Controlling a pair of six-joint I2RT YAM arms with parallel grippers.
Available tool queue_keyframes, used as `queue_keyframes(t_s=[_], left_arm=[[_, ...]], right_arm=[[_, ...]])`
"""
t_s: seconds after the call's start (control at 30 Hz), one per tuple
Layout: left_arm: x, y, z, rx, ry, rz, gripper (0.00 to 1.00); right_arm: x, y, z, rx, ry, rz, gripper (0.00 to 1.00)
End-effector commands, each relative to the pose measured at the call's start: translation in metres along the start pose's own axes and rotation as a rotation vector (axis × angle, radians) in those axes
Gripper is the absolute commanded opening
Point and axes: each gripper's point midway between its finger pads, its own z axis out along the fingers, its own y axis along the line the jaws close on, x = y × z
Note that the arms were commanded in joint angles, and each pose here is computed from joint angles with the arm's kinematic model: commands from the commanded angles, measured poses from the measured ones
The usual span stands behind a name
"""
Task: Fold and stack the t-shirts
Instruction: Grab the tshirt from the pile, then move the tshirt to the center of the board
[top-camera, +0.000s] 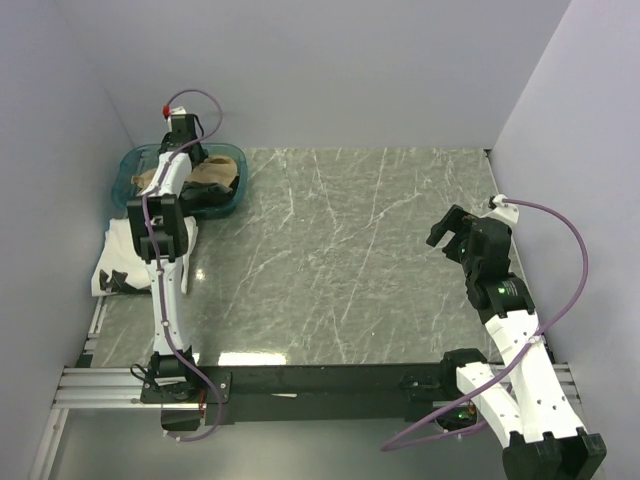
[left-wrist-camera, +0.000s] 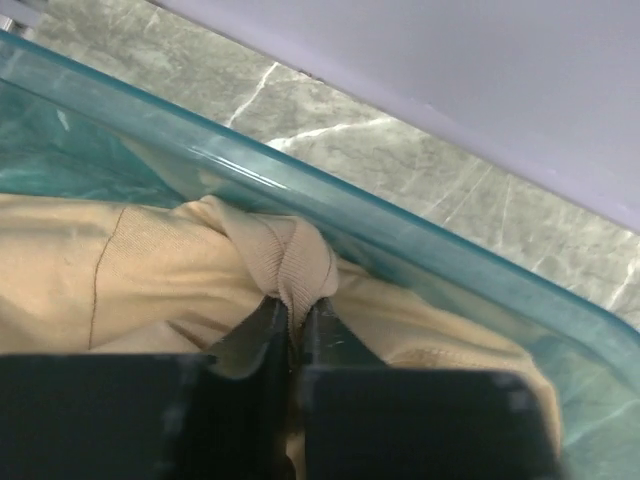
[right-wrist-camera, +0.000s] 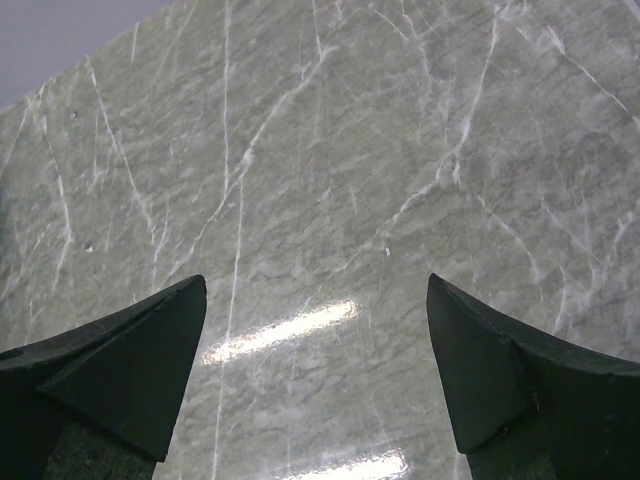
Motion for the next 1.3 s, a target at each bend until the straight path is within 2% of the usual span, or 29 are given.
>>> queue_keyframes(t_s=[0.0,0.03,0.2,0.23,0.6,0.7,0.8,0.9,1.0,1.03,1.13,1.27], left_arm=[[-0.037,-0.011,-0.019,0.045,-0.083,-0.023,0.00],[-0.060,-0.014,-0.034,0.050,-0.136,-0.034,0.00],[-0.123,-0.016,-0.086,0.074,-0.281,-0.069,0.00],[-0.143,-0.017,-0.110,0.091,-0.326,-0.085,0.00],[-0.232,-0.024,-0.255,0.261,-0.585,-0.181,0.01],[-0.258,-0.025,-0.308,0.326,-0.681,-0.208,0.00],[-0.282,-0.035,-0.385,0.484,-0.781,-0.238,0.01],[-0.283,-0.059,-0.434,0.688,-0.799,-0.219,0.01],[-0.276,-0.089,-0.506,0.941,-0.812,-0.161,0.01],[-0.278,-0.088,-0.513,0.949,-0.820,-0.165,0.01],[-0.257,-0.131,-0.567,1.107,-0.825,-0.095,0.01],[-0.231,-0.164,-0.610,1.254,-0.801,-0.038,0.01]], right_arm=[[-0.012,0.003,0.001,-0.007,-0.042,-0.005,0.96],[-0.012,0.004,0.001,-0.010,-0.042,-0.005,0.96],[-0.013,0.006,0.001,-0.019,-0.043,-0.001,0.96],[-0.013,0.006,0.001,-0.021,-0.043,-0.001,0.96],[-0.013,0.007,-0.003,-0.037,-0.055,0.001,0.96],[-0.014,0.008,-0.004,-0.043,-0.059,0.003,0.96],[-0.016,0.010,-0.006,-0.056,-0.068,0.009,0.96],[-0.016,0.011,-0.007,-0.064,-0.067,0.012,0.96],[-0.017,0.015,-0.010,-0.086,-0.071,0.018,0.96],[-0.019,0.015,-0.011,-0.090,-0.079,0.019,0.96],[-0.022,0.019,-0.016,-0.116,-0.093,0.023,0.96],[-0.027,0.017,-0.022,-0.116,-0.123,0.031,0.96]])
